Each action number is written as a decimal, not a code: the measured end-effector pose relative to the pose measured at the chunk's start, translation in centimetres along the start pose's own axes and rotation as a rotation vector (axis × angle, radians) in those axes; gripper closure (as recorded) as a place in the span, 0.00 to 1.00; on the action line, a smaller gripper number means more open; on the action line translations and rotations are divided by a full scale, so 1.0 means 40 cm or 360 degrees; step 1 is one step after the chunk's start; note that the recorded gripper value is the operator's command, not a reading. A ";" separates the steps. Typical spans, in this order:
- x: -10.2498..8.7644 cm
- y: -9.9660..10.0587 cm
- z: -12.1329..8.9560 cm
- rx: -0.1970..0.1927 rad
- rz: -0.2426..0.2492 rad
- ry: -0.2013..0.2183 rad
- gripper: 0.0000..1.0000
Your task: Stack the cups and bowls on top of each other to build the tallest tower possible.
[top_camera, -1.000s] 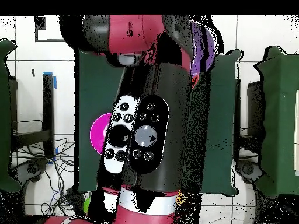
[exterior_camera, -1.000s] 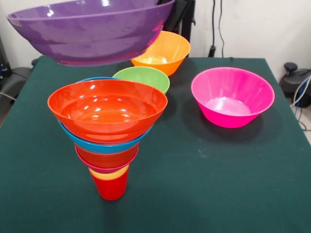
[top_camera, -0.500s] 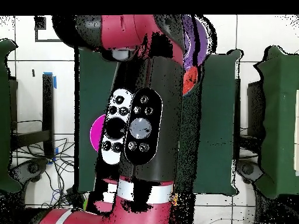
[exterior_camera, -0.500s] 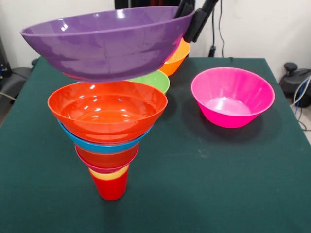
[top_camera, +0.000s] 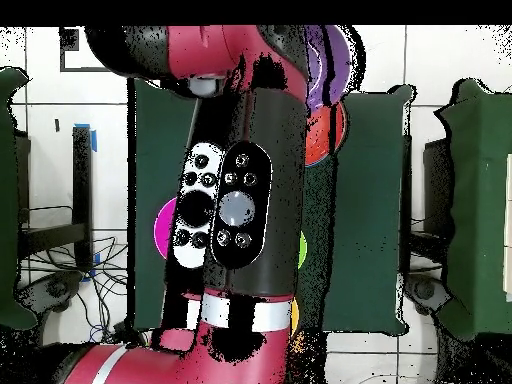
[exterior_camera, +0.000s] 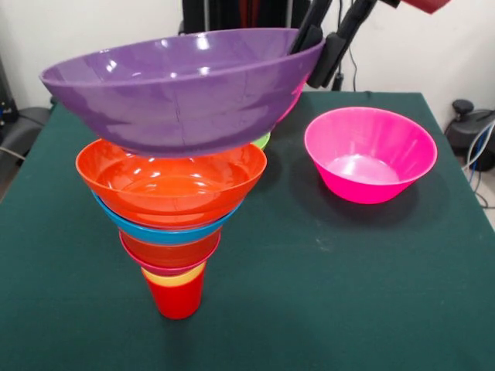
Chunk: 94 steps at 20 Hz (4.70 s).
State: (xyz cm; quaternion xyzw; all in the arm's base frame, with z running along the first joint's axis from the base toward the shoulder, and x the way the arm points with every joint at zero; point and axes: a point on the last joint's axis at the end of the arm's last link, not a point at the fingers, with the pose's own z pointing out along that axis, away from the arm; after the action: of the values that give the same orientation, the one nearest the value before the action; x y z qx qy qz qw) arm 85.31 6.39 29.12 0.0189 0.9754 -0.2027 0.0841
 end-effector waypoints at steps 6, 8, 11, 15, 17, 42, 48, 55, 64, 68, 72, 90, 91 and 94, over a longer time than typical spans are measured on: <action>0.004 0.011 0.025 0.0000 -0.0121 0.0018 1.00; 0.007 0.016 0.035 0.0000 -0.0183 0.0026 1.00; 0.008 0.020 0.043 -0.0001 -0.0231 0.0033 1.00; 0.005 0.026 0.054 0.0002 -0.0266 0.0032 1.00; 0.002 0.031 0.057 0.0004 -0.0271 0.0028 1.00; 0.011 0.036 0.016 0.0179 -0.0325 0.0005 1.00; 0.018 0.006 0.006 0.0222 -0.0320 0.0013 1.00; 0.040 -0.029 -0.031 0.0214 -0.0292 0.0030 1.00; 0.072 -0.069 -0.059 0.0200 -0.0265 0.0033 1.00; 0.090 -0.077 -0.046 0.0194 -0.0265 0.0023 1.00; 0.111 -0.082 -0.020 0.0187 -0.0270 0.0008 1.00; 0.195 -0.074 0.074 0.0162 -0.0295 0.0077 1.00; 0.198 -0.074 0.077 0.0162 -0.0296 0.0080 1.00; 0.200 -0.073 0.081 0.0161 -0.0297 0.0078 1.00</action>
State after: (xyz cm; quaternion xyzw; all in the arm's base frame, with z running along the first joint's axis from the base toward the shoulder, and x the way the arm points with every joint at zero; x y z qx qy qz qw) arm 77.71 2.45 25.97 -0.0629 0.9632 -0.2581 0.0398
